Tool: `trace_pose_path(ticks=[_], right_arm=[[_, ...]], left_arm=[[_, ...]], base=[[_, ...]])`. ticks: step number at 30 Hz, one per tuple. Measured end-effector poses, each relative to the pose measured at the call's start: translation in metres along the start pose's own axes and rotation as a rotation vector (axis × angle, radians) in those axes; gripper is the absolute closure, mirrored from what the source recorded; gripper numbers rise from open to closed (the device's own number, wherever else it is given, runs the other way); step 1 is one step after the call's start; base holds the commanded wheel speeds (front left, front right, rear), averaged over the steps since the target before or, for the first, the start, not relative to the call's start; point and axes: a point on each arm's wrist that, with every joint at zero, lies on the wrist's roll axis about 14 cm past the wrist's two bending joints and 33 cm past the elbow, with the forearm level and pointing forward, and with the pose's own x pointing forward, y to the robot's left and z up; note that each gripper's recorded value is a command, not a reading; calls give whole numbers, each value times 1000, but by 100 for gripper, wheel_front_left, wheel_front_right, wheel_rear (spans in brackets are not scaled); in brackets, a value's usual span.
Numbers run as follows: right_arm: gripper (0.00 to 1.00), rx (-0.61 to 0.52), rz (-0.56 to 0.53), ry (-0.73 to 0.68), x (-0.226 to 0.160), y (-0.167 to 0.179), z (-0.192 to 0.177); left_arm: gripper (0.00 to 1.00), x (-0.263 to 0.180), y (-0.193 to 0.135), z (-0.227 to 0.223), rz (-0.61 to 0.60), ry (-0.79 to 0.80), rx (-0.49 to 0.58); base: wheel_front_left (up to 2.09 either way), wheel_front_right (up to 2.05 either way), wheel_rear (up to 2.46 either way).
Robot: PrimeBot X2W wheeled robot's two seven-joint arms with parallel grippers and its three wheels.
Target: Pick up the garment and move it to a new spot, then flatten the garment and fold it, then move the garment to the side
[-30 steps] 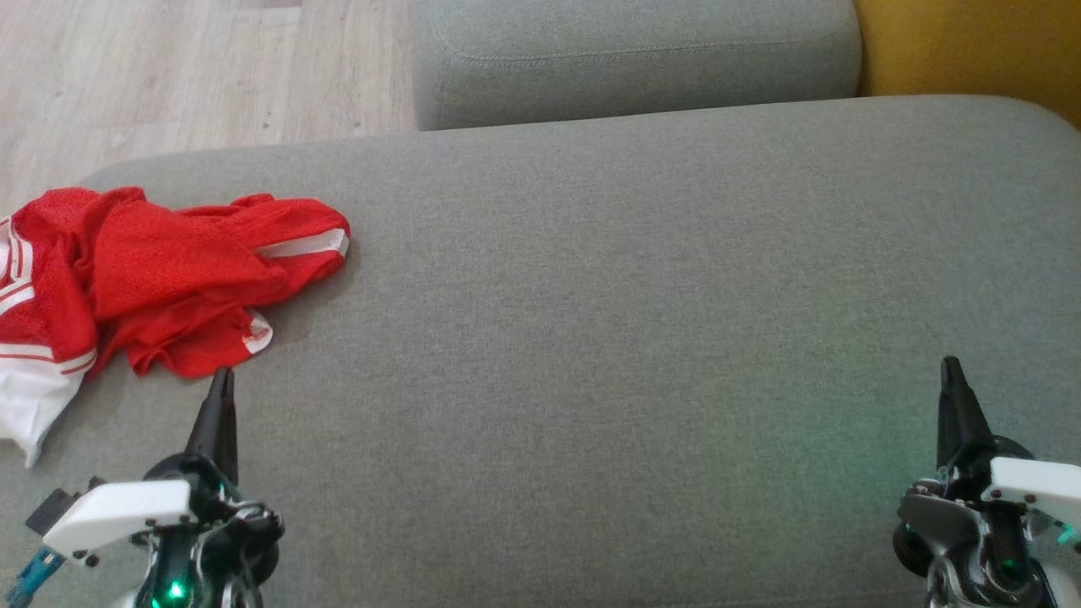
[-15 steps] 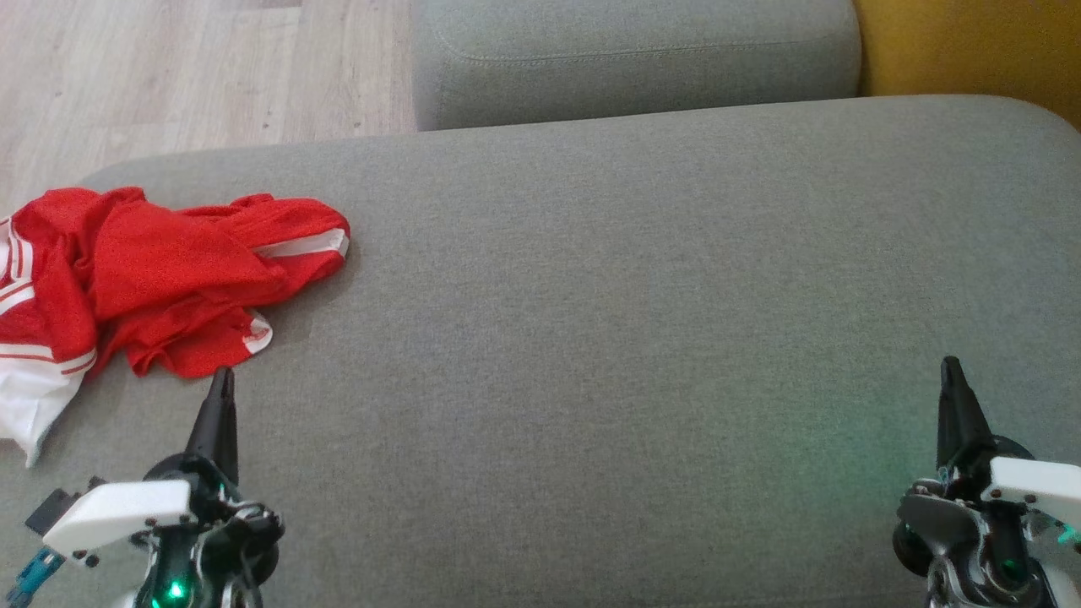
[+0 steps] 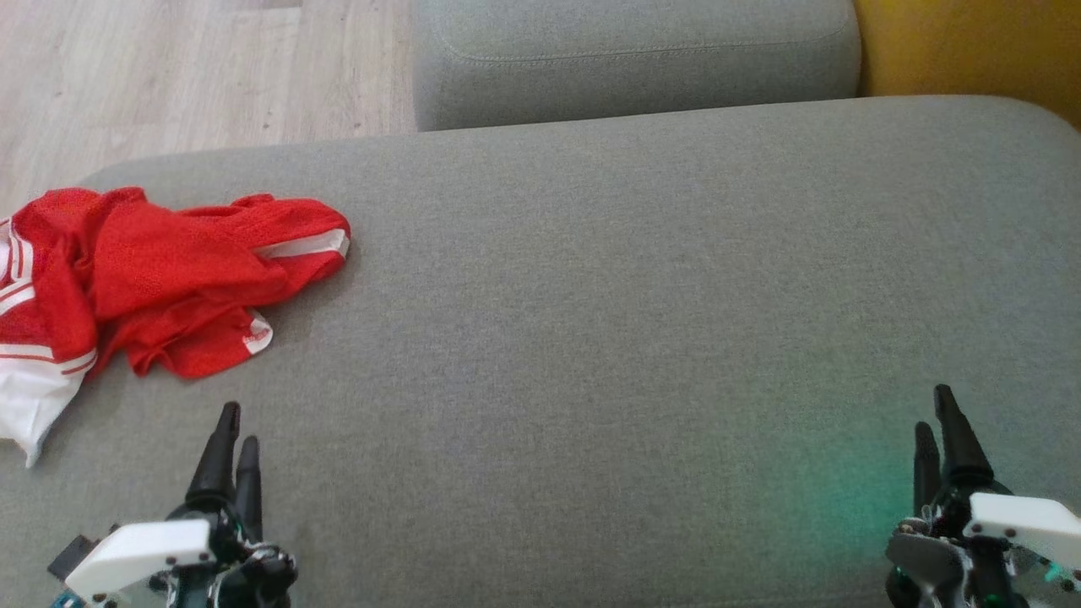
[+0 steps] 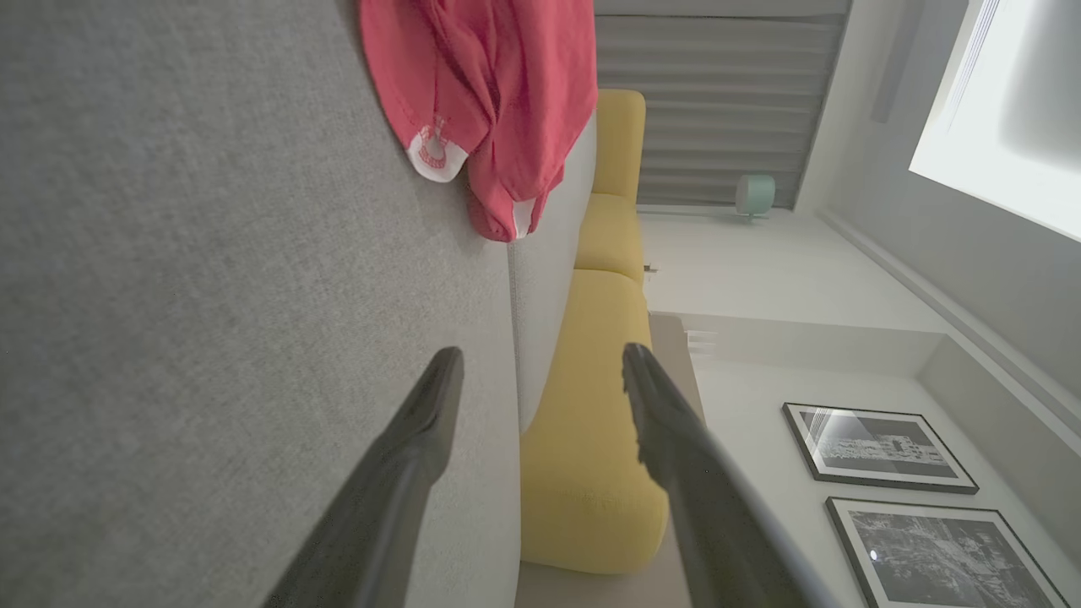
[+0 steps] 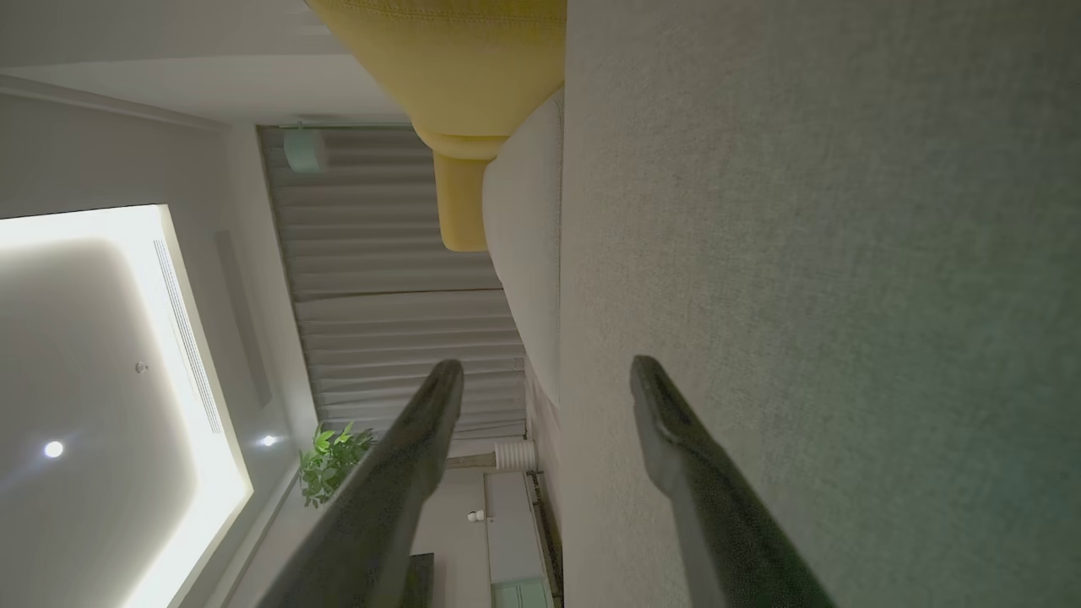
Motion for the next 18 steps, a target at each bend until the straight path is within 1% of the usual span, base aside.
trace_pose_path(ticks=[5, 10, 18], right_arm=[[0, -35, 4, 3, 1, 2, -3], [0, -94, 13, 5, 1, 5, -6], [0, -240, 34, 21, 3, 13, -13]], left_arm=[[0, 1, -2, -4, -3, 5, 18], [0, 1, -3, -3, -5, -5, 44], [0, 1, -4, -3, 4, -13, 126]], base=[[0, 0, 0], [0, 0, 0], [0, 0, 0]])
